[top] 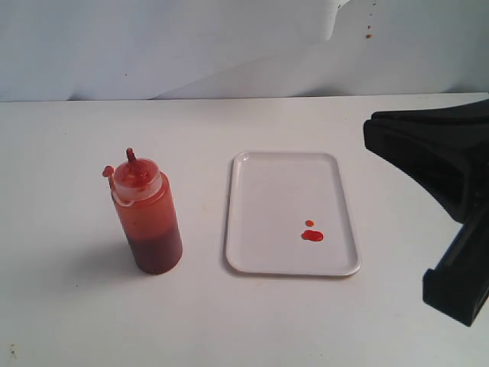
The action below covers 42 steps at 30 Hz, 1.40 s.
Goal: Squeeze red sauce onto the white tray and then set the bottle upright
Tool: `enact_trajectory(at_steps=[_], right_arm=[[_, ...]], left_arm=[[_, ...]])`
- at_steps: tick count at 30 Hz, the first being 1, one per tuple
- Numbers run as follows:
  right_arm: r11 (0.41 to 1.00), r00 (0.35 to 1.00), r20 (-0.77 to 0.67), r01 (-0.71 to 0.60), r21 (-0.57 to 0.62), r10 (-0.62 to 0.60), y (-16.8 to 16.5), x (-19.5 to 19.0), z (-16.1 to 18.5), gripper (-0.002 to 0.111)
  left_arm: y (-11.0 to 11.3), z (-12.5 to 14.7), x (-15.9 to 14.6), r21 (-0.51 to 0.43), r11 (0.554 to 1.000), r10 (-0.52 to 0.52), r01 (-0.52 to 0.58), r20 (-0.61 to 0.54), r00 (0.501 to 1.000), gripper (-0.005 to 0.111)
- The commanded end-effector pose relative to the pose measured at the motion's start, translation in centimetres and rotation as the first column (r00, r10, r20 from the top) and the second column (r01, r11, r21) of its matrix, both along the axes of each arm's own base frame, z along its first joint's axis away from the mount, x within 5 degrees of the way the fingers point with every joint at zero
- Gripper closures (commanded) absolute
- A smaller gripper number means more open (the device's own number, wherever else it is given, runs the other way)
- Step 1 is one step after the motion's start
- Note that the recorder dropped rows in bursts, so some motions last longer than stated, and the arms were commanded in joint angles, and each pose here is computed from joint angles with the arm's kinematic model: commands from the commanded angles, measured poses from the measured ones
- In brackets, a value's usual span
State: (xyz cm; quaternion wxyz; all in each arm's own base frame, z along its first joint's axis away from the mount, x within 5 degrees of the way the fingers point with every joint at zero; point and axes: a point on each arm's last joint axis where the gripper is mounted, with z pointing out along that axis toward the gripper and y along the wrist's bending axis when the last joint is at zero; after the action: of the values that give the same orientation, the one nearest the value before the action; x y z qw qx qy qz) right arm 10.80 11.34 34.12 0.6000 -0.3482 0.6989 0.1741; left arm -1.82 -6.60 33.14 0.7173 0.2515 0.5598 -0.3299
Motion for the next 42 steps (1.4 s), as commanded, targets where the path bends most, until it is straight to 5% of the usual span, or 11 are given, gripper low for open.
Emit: enact_trajectory(at_steps=[1,15,21,25,28,31,35,38,42], right_arm=[[1.0,1.0,-0.005,-0.004,0.008,0.004,0.0,-0.1,-0.1,0.108],[1.0,1.0,-0.005,-0.004,0.008,0.004,0.0,-0.1,-0.1,0.108],[1.0,1.0,-0.005,-0.004,0.008,0.004,0.0,-0.1,-0.1,0.108],[1.0,1.0,-0.005,-0.004,0.008,0.004,0.0,-0.1,-0.1,0.108],[1.0,1.0,-0.005,-0.004,0.008,0.004,0.0,-0.1,-0.1,0.108],[1.0,1.0,-0.005,-0.004,0.008,0.004,0.0,-0.1,-0.1,0.108],[1.0,1.0,-0.005,-0.004,0.008,0.004,0.0,-0.1,-0.1,0.108],[1.0,1.0,-0.005,-0.004,0.008,0.004,0.0,-0.1,-0.1,0.108],[1.0,1.0,-0.005,-0.004,0.008,0.004,0.0,-0.1,-0.1,0.108]], left_arm=[[0.2,0.1,-0.1,-0.061,0.998,-0.002,-0.001,-0.037,0.999,0.107],[0.6,-0.7,1.0,-0.15,0.988,0.019,-0.027,-0.052,0.998,0.107],[1.1,-2.5,2.4,-0.153,0.985,0.114,-0.083,0.205,0.972,0.107],[2.6,-4.8,4.2,-0.357,0.915,0.229,-0.187,0.08,0.97,0.107],[3.6,-6.0,5.1,-0.415,0.866,0.309,-0.278,0.008,0.951,0.107],[4.3,-6.9,5.7,-0.372,0.836,0.429,-0.403,-0.014,0.903,0.107],[6.3,-8.6,6.8,-0.288,0.708,0.613,-0.645,-0.202,0.764,0.107],[6.6,-9.7,7.1,-0.079,0.683,0.708,-0.726,-0.173,0.685,0.107],[6.4,-11.0,7.2,0.185,0.665,0.745,-0.724,-0.096,0.66,0.107]])
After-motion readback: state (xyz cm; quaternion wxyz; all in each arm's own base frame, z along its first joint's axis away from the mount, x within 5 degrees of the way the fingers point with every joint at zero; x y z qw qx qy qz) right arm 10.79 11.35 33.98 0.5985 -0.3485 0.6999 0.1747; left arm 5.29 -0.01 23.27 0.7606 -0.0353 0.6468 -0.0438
